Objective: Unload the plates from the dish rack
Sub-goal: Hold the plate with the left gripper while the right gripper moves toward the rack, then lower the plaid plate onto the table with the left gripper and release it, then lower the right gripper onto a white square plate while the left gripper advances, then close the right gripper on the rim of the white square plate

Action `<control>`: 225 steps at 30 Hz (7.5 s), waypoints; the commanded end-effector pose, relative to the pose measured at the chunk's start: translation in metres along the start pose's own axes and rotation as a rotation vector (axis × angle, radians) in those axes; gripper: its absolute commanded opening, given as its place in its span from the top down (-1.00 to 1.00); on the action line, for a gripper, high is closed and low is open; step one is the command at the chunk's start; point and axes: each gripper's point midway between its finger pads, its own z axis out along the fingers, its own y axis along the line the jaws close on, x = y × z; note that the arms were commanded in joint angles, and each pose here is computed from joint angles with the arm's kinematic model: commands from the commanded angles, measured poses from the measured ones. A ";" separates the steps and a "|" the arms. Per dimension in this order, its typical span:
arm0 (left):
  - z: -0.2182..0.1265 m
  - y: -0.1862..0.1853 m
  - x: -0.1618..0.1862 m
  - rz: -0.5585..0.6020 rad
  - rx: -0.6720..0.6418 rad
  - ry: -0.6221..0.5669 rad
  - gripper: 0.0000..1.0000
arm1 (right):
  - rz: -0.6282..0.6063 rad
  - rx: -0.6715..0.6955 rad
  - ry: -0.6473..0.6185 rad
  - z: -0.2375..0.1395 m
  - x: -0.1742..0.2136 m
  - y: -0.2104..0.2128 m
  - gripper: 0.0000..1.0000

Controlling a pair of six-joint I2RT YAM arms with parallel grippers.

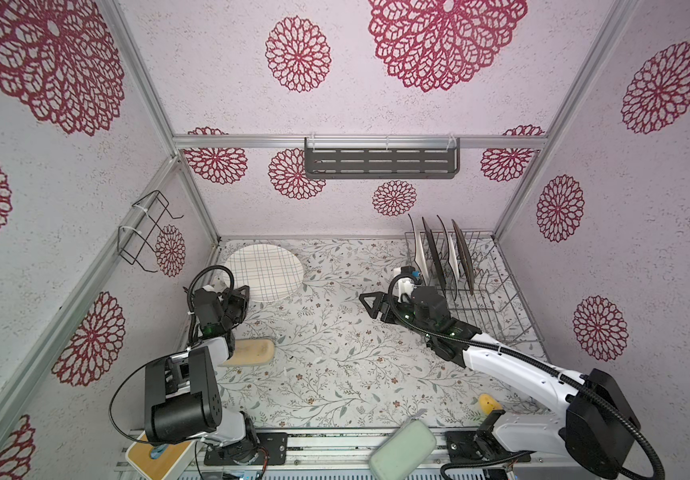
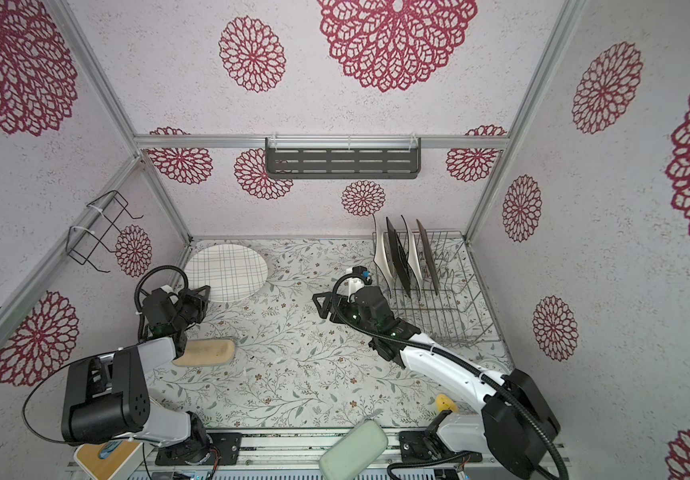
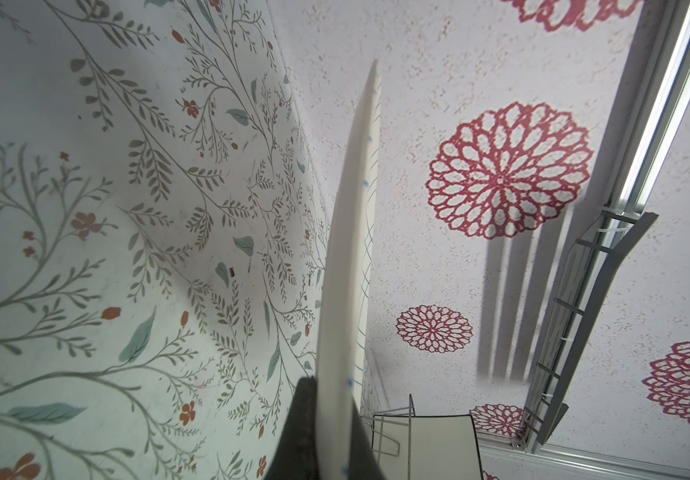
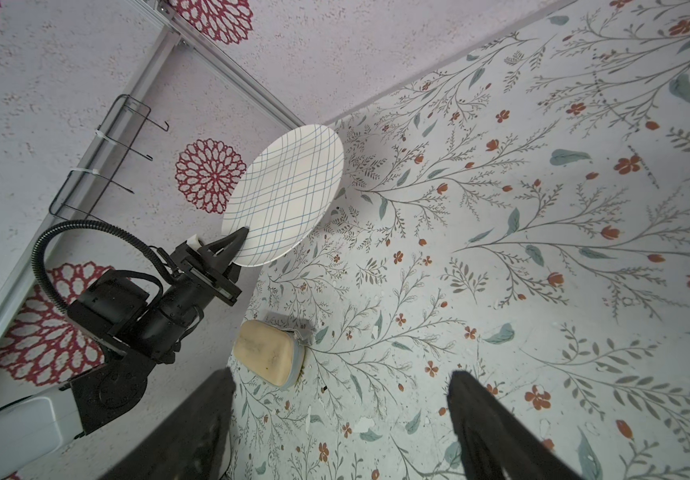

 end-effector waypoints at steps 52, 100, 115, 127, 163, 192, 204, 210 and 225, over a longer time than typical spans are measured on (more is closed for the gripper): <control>0.062 0.051 -0.029 0.003 -0.098 0.061 0.84 | -0.052 0.036 0.163 0.067 0.035 -0.007 -0.78; 0.002 0.068 -0.044 0.160 -0.444 -0.047 -0.95 | -0.159 0.205 0.030 0.006 -0.005 -0.050 -0.93; -0.050 -0.035 0.017 0.397 -0.290 -0.034 -0.95 | -0.308 0.318 -0.121 -0.045 -0.066 -0.038 -0.94; -0.078 -0.057 0.105 0.518 -0.207 0.101 -0.95 | -0.411 0.526 -0.166 -0.088 -0.111 -0.025 -0.89; -0.077 -0.111 0.152 0.632 -0.053 0.153 -0.95 | -0.465 1.046 -0.042 -0.086 -0.238 -0.127 -0.58; -0.048 -0.123 0.159 0.627 -0.041 0.166 -0.95 | -0.470 1.204 0.072 -0.052 -0.266 -0.199 0.03; -0.057 -0.124 0.150 0.616 -0.041 0.119 -0.95 | -0.454 1.227 0.096 -0.046 -0.264 -0.220 0.20; -0.058 -0.123 0.149 0.623 -0.047 0.116 -0.95 | -0.449 1.230 0.119 -0.042 -0.260 -0.228 0.24; -0.057 -0.123 0.150 0.627 -0.057 0.130 -0.95 | -0.439 1.246 0.150 -0.044 -0.256 -0.240 0.41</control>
